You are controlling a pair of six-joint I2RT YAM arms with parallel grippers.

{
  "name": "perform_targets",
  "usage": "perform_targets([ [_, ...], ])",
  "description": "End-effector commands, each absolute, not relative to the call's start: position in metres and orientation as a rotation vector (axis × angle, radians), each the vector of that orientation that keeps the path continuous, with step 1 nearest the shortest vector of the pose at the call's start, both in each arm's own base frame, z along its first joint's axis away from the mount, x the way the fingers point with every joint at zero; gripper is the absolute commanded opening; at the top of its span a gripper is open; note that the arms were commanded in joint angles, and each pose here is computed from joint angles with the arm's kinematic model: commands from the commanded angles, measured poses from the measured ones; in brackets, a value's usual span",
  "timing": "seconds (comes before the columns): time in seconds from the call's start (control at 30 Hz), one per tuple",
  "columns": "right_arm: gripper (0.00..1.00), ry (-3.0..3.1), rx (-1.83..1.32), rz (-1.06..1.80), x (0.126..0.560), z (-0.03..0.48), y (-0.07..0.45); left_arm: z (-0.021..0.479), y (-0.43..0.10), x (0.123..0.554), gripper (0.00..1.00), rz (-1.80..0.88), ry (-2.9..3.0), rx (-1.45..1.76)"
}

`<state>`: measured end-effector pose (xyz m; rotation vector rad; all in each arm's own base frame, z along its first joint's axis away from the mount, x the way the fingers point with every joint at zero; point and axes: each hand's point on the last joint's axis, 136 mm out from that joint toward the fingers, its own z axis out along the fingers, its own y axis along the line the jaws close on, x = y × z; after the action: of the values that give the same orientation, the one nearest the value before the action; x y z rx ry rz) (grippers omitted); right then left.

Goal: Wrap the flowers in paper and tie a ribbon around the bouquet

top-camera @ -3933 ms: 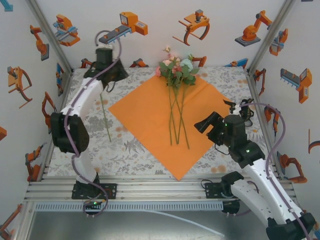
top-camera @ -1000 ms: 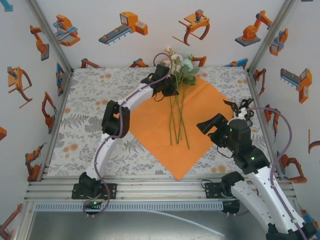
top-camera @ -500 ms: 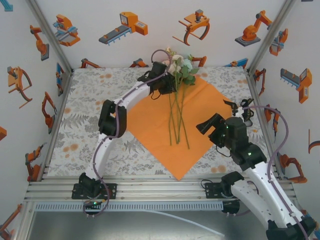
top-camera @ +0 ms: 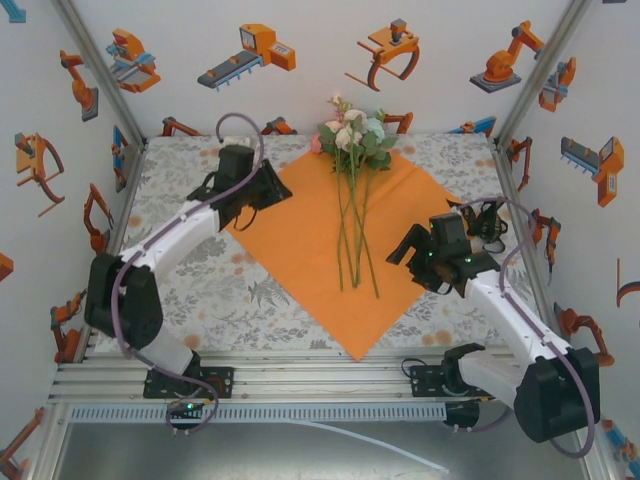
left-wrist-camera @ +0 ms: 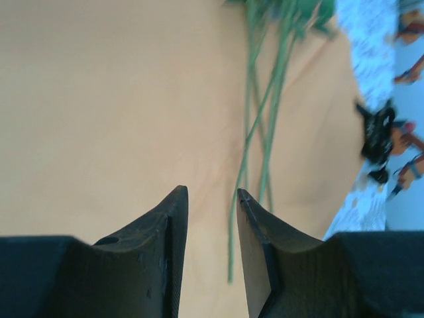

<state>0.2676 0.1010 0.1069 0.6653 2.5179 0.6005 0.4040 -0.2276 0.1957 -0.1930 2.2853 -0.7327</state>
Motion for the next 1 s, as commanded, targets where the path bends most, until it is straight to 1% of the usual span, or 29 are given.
perform_targets([
  [0.0,0.78,2.569,0.694,0.69,0.248,0.087,0.113,0.158,-0.219,0.355,0.37,-0.733,2.407,-0.262],
  [0.1,0.77,2.646,0.682,0.662,0.224,0.069,0.122,0.128,-0.211,0.312,0.39,-0.728,2.479,-0.329],
  [0.13,0.77,2.671,0.684,0.655,0.216,0.063,0.124,0.125,-0.209,0.301,0.39,-0.733,2.483,-0.352],
  [0.2,0.76,2.681,0.699,0.659,0.207,0.053,0.127,0.114,-0.206,0.282,0.43,-0.729,2.504,-0.398],
  [0.4,0.74,2.668,0.765,0.66,0.194,0.033,0.127,0.083,-0.2,0.243,0.61,-0.742,2.547,-0.573],
  [0.5,0.71,2.651,0.777,0.693,0.196,0.032,0.132,0.072,-0.204,0.236,0.66,-0.781,2.559,-0.626],
  [0.57,0.67,2.626,0.775,0.721,0.201,0.036,0.135,0.07,-0.212,0.235,0.68,-0.817,2.564,-0.627],
  [0.63,0.57,2.593,0.772,0.754,0.208,0.045,0.139,0.068,-0.219,0.235,0.69,-0.836,2.577,-0.629],
  [0.77,0.47,2.545,0.766,0.805,0.215,0.064,0.144,0.056,-0.223,0.23,0.69,-0.822,2.613,-0.647],
  [0.97,0.22,2.461,0.767,0.909,0.224,0.081,0.152,0.044,-0.243,0.228,0.69,-0.904,2.643,-0.651],
])
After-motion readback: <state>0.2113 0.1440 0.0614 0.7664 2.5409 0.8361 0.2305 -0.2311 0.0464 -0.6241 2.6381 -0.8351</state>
